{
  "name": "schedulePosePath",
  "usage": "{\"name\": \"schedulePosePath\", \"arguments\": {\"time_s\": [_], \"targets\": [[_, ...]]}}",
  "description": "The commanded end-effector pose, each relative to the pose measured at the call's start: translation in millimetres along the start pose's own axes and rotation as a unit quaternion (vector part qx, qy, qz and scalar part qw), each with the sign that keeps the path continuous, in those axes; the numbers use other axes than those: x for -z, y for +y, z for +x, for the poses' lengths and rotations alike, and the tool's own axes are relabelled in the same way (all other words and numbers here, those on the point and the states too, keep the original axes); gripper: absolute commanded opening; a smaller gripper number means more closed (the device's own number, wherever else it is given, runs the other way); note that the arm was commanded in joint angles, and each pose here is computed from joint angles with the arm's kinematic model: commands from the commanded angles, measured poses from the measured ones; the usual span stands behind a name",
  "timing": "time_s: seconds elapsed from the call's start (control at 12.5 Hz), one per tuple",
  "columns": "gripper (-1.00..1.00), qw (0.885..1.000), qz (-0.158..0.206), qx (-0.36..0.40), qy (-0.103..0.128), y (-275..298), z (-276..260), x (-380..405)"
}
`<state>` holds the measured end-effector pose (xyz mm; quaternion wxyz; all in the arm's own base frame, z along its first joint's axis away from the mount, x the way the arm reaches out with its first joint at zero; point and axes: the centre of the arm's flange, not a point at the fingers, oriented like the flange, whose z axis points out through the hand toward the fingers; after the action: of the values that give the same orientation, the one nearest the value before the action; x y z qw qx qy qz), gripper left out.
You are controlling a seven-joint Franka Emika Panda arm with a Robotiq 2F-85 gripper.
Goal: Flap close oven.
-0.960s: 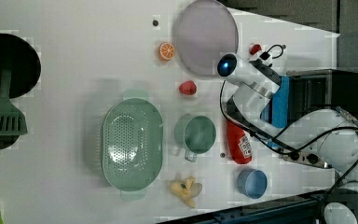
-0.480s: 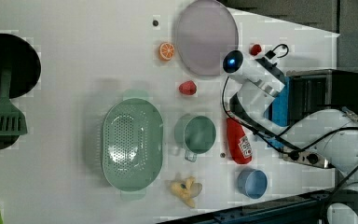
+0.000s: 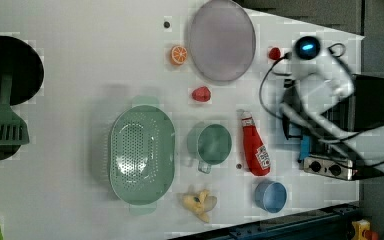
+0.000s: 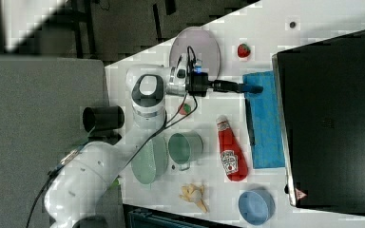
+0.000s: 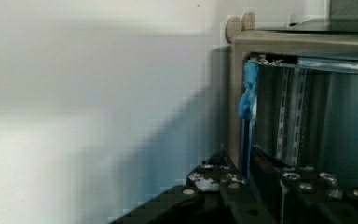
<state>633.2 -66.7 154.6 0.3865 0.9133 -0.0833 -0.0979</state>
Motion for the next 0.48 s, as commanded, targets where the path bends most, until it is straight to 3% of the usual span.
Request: {"name": "schedulePosePath", "arguments": {"time_s": [0.08, 0.32, 0.48], "targets": [[-0.63, 0.995, 0.089, 0.037, 0.011, 83.9, 13.3, 5.6], [-0.63, 0.982, 0.180, 0.050, 0.012, 145.2, 17.9, -11.8], [-0.63, 0.973, 0.222, 0.057, 0.020, 173.3, 18.5, -24.5]]}}
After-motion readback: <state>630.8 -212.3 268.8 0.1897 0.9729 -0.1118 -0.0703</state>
